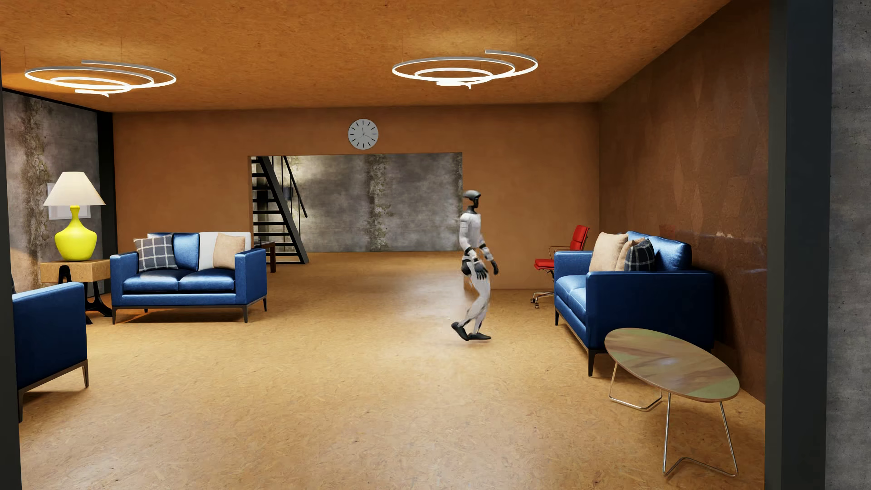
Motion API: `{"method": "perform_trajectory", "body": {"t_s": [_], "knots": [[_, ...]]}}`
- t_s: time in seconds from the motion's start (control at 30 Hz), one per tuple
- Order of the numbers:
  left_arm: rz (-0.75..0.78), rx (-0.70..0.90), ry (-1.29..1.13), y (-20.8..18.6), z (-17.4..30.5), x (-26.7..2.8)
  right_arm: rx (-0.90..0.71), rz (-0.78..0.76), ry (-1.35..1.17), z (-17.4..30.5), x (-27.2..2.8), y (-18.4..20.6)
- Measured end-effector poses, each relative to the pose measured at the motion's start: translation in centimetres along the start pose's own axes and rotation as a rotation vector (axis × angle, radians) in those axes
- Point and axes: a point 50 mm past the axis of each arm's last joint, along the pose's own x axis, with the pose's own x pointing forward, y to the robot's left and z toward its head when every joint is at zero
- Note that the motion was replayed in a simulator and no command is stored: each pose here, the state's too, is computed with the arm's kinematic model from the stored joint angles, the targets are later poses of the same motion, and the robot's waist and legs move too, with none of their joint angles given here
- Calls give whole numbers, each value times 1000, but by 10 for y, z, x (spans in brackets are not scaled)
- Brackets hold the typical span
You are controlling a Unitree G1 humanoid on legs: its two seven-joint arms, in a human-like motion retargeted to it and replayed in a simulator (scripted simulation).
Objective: Move towards the sofa
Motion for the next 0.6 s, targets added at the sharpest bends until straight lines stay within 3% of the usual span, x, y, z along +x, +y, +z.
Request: {"method": "perform_trajectory", "body": {"t_s": [0.03, 0.13, 0.27, 0.37, 0.43, 0.5, 0.6], "knots": [[67, 35, -28, 28, 12, 6, 63, -20, 77, -21, -3, 0], [276, 42, -198, 105, 59, 3, 32, 27, 233, -78, -17, 2], [459, -11, -438, 149, 106, -21, 50, 131, 450, -135, -49, 36], [430, -182, -452, 121, 98, -25, -47, 288, 471, -133, -53, 55], [293, -80, -443, 85, 90, -21, -22, 292, 378, -110, -46, 57], [94, 85, -358, 46, 68, -12, 49, 165, 254, -79, -32, 44], [-124, -12, 21, -15, 0, -2, 106, -26, 71, -26, -13, 10]]}}
